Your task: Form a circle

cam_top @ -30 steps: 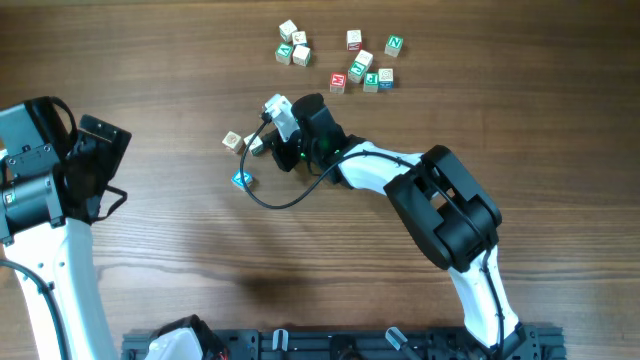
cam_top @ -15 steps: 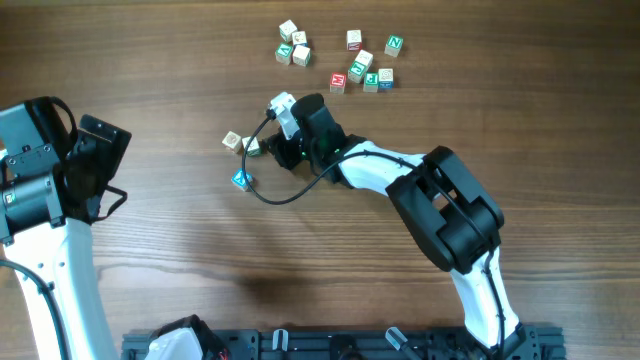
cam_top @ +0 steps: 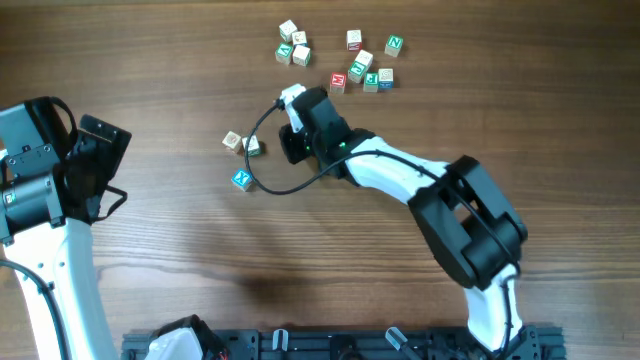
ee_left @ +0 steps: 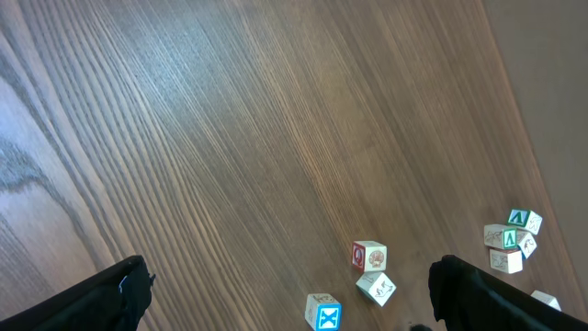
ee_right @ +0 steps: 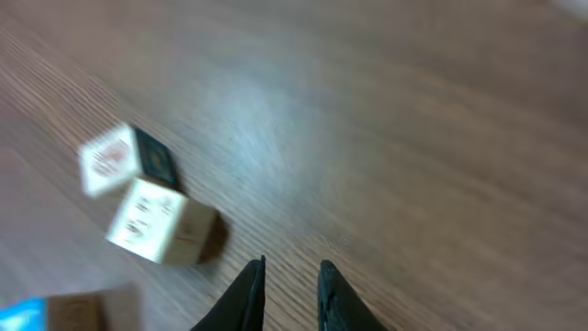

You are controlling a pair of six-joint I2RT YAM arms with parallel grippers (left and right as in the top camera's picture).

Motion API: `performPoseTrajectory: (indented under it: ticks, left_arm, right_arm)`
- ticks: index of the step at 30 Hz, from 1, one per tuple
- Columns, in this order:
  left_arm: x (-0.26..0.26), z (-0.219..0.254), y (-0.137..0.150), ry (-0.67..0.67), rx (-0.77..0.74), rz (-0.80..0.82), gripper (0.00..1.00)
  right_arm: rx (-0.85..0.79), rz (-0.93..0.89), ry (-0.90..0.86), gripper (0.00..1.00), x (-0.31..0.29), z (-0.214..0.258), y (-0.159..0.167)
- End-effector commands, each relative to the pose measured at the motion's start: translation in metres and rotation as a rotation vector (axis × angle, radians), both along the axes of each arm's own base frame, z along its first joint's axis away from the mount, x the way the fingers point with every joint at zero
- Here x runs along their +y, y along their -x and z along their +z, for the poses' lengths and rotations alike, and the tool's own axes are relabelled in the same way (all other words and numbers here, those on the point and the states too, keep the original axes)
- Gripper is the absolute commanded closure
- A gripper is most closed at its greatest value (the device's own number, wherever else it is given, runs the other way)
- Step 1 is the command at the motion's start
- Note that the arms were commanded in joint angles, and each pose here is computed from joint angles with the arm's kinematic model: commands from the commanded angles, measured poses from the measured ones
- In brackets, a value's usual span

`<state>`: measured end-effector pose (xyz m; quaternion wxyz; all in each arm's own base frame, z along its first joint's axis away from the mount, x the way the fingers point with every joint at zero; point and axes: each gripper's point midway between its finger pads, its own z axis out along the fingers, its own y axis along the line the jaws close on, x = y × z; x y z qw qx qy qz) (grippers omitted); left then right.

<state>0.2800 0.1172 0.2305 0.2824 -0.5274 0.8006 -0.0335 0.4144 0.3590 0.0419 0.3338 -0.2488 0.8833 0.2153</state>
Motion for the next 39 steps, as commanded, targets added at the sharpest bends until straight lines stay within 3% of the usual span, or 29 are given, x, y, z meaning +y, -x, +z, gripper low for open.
performPoseTrajectory:
  ticks: [1,2,4,5,9,14,19,27,36,39]
  left_arm:
    - [-0.002,-0.003,-0.001,0.001,0.012,-0.017,0.0]
    - [-0.002,-0.003,-0.001,0.001,0.012,-0.017,0.0]
    - [-0.002,-0.003,-0.001,0.001,0.012,-0.017,0.0]
    - [-0.002,-0.003,-0.001,0.002,0.011,-0.017,0.0]
    - [-0.002,-0.003,-0.001,0.001,0.012,-0.017,0.0]
    - [-0.002,-0.003,-0.001,0.002,0.011,-0.017,0.0]
    - [-0.002,-0.003,-0.001,0.002,0.011,-0.017,0.0]
    - [-0.002,-0.003,-0.001,0.002,0.011,-0.017,0.0]
    - [-0.002,-0.003,-0.001,0.002,0.011,-0.017,0.0]
    - [-0.002,-0.003,-0.001,0.001,0.012,-0.017,0.0]
  right_arm:
    - [0.014,-0.042,-0.024,0.75,0.005,0.037,0.017]
    - [0.036,-0.077,0.003,0.71,0.003,0.039,0.027]
    - [0.064,-0.047,0.064,0.42,0.003,0.04,0.05]
    - [0.08,-0.017,0.096,0.33,0.003,0.037,0.06]
    - [0.148,0.097,0.144,0.28,0.012,0.022,0.095]
    - [0.08,0.25,0.192,0.1,0.035,-0.002,0.108]
    - [0.07,0.369,0.192,0.01,0.048,-0.03,0.114]
    - [0.003,0.399,0.174,0.02,0.061,-0.047,0.103]
    - [-0.072,0.394,0.185,0.49,0.08,-0.049,0.11]
    - [-0.064,0.334,0.164,0.58,0.08,-0.047,0.104]
